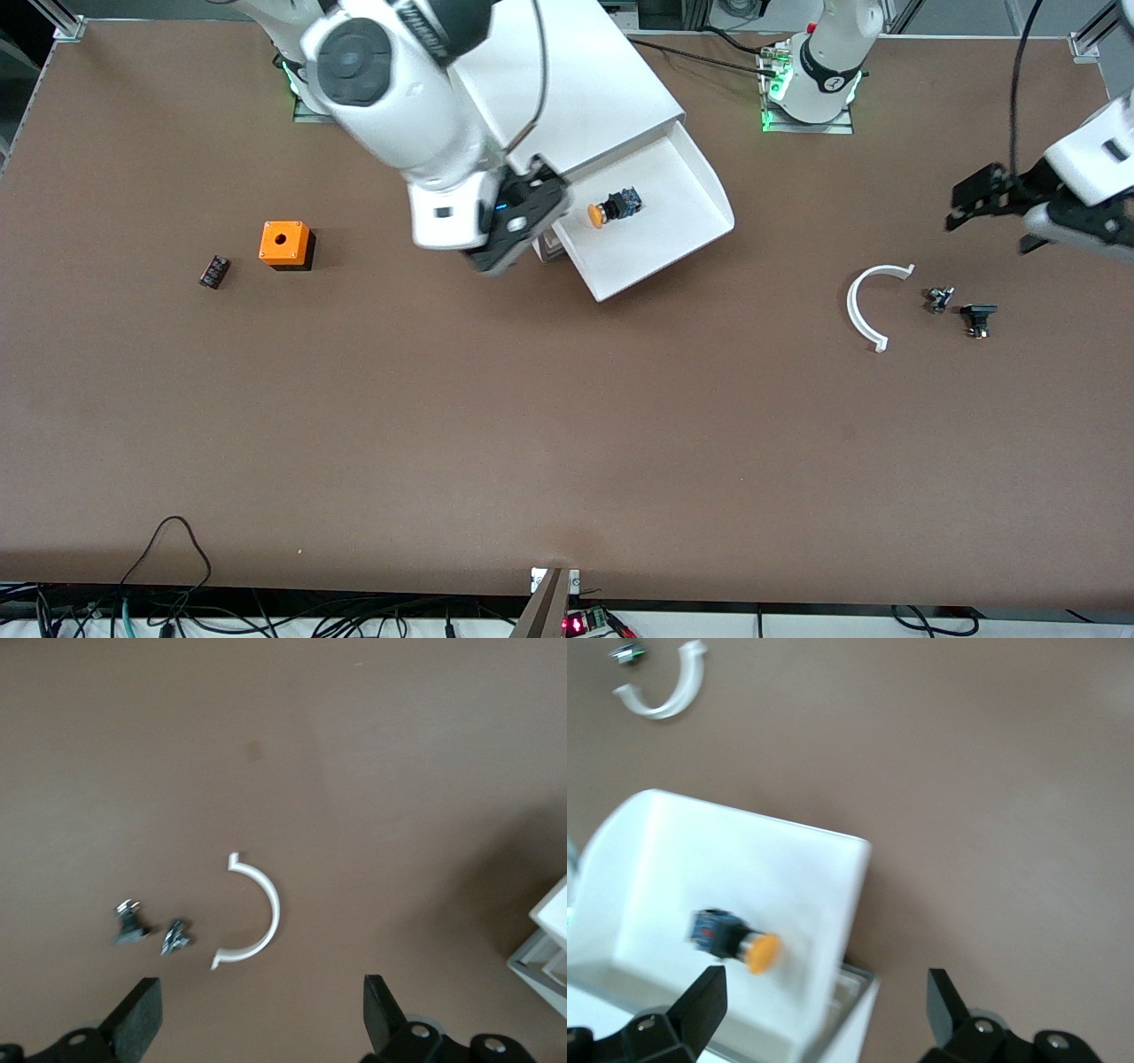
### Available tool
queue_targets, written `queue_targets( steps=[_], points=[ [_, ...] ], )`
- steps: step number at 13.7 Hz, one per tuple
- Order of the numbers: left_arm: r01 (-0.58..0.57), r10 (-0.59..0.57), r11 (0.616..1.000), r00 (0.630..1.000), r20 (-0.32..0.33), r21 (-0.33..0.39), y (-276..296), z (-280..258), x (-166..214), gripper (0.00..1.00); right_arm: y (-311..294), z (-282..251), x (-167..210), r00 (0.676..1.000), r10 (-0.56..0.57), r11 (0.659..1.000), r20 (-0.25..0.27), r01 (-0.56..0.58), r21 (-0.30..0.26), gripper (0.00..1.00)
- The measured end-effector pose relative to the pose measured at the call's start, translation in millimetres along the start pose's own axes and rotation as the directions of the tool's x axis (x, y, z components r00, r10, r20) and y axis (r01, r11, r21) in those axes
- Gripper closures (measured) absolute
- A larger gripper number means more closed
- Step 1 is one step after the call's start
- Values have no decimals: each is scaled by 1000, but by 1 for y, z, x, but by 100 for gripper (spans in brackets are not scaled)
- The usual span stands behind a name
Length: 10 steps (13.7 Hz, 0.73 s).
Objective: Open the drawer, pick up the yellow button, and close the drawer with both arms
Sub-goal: 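Lower the right gripper into the drawer and grasp the orange button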
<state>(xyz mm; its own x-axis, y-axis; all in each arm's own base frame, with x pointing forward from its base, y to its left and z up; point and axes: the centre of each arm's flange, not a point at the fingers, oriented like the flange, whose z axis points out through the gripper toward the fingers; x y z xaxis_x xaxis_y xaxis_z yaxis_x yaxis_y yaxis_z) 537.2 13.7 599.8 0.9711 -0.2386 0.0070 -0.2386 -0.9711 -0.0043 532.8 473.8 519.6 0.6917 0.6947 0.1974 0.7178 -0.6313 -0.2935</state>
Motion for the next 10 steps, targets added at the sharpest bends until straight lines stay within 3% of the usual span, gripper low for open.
queue_targets(
  steps=[3, 7, 10],
  points=[
    [59, -60, 997, 998, 15, 54, -4, -7, -3, 0, -32, 29, 9, 968, -252, 967, 12, 251, 49, 0],
    [108, -109, 993, 994, 24, 57, -6, -1, 0, 0, -54, 58, 11, 854, -520, 852, 24, 517, 80, 0],
    [116, -118, 992, 993, 26, 57, -6, 1, 0, 0, -53, 81, 17, 744, -667, 744, 39, 665, 64, 0]
  ],
)
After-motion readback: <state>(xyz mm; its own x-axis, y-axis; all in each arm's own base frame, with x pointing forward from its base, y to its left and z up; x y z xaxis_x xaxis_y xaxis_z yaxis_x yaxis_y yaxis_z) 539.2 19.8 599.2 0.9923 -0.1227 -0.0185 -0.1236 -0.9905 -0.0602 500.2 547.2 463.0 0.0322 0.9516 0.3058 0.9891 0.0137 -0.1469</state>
